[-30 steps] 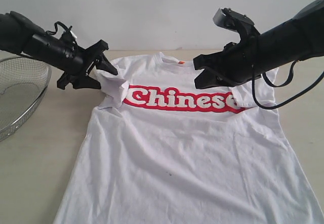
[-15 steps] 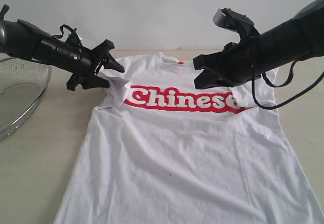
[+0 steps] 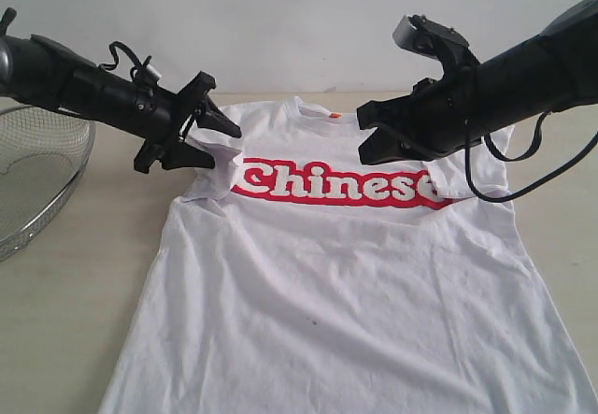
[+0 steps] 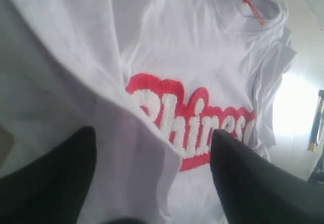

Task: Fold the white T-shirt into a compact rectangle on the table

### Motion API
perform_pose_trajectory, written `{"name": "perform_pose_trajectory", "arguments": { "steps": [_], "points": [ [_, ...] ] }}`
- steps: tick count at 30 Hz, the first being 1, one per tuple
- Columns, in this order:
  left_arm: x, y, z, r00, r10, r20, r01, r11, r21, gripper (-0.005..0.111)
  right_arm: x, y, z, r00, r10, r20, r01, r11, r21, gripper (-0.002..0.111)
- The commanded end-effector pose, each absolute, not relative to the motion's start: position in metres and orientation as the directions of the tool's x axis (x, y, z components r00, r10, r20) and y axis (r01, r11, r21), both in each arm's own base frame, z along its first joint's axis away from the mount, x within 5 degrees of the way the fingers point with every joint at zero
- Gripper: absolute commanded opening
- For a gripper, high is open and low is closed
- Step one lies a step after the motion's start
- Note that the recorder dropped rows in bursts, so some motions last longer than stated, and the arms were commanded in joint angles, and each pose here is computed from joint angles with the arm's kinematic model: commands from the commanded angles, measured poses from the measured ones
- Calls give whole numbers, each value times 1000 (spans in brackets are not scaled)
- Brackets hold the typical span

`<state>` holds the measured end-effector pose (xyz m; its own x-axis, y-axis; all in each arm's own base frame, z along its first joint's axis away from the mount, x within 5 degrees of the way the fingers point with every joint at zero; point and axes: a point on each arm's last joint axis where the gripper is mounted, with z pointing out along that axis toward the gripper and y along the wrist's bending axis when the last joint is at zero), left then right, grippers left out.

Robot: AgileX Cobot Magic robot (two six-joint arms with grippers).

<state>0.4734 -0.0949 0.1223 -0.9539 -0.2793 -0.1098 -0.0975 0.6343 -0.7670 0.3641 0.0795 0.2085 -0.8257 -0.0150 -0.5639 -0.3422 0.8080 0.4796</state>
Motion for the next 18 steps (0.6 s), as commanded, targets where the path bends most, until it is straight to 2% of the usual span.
{"name": "perform_pose_trajectory", "arguments": {
  "steps": [1, 7, 18],
  "points": [
    [478, -98, 134, -952, -273, -139, -61, 613, -788, 62, 365, 78, 213, -811, -11, -585, -346, 815, 465, 0],
    [483, -96, 136, -937, -306, -167, -65, 625, -778, 62, 365, 78, 213, -810, -10, -586, -345, 816, 463, 0],
    [479, -95, 131, -955, -244, -170, -43, 680, -732, 62, 366, 78, 213, -808, -11, -589, -346, 818, 460, 0]
  ]
}}
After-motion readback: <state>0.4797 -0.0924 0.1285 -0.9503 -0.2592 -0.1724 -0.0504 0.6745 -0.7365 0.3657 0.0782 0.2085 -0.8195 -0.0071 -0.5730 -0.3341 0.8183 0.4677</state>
